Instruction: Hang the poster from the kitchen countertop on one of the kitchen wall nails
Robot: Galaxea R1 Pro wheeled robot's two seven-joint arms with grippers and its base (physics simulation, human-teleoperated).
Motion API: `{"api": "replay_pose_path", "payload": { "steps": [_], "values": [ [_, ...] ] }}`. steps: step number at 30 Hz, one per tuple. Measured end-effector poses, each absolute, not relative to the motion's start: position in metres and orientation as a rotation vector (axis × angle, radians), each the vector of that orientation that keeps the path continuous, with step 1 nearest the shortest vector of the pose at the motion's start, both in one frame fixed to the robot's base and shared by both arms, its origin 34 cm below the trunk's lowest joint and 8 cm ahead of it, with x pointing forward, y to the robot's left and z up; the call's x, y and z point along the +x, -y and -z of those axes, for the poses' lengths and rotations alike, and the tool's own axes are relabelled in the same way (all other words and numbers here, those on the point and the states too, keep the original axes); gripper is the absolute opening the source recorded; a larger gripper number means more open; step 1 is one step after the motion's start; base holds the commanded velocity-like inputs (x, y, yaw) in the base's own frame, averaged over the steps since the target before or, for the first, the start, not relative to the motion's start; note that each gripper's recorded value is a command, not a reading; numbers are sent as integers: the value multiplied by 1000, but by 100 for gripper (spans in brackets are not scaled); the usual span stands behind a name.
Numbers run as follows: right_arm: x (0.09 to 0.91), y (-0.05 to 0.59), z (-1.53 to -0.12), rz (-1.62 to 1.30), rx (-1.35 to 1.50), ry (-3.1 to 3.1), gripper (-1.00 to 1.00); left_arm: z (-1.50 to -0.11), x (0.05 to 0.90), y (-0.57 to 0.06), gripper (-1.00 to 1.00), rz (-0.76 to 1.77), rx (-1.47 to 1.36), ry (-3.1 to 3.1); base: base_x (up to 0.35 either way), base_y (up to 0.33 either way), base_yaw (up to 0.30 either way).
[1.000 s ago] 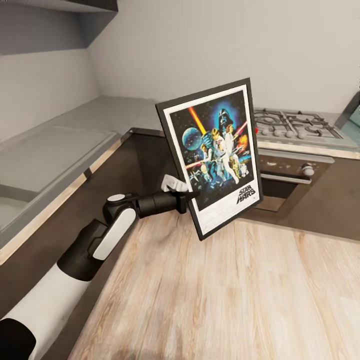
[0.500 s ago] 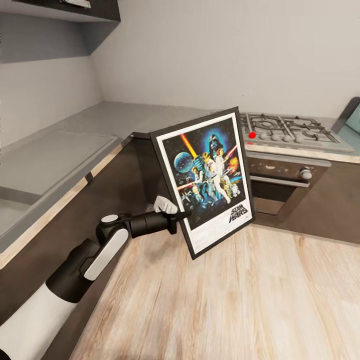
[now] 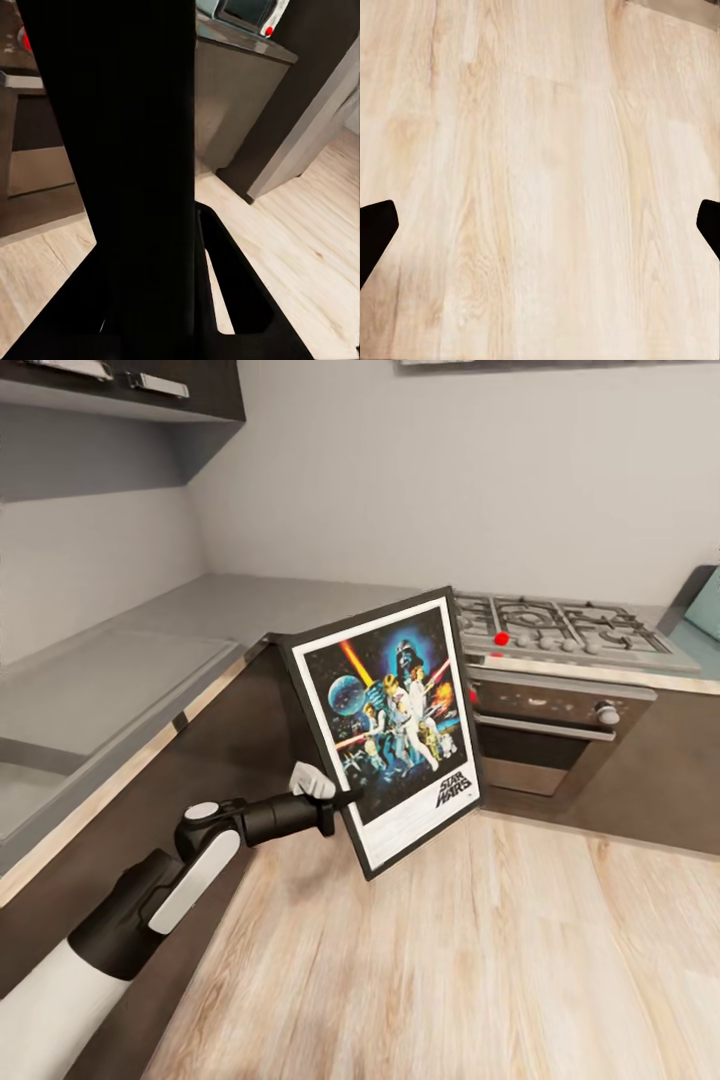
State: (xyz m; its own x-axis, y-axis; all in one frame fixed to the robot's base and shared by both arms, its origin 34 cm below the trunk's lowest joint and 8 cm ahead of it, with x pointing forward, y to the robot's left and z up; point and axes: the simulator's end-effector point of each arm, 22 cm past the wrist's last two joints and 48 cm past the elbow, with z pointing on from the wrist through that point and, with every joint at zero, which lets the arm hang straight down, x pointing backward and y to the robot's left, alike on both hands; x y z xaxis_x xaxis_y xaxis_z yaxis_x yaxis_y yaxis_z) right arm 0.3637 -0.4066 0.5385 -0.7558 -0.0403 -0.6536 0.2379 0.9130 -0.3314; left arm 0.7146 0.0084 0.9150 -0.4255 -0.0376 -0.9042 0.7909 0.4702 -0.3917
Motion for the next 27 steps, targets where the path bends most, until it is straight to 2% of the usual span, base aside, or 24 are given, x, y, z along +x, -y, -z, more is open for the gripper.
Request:
{"api": "replay_pose_path", "payload": {
  "steps": [7,27],
  "values": [
    [429,460,-595,625,195,-2320,100,-921,718,-20,-100,1051,649,-1742,0,0,0],
    [550,490,-679,615,209,-2217,100,-930,704,-22,-100,1042,713,-1730,0,0,0]
  ]
}}
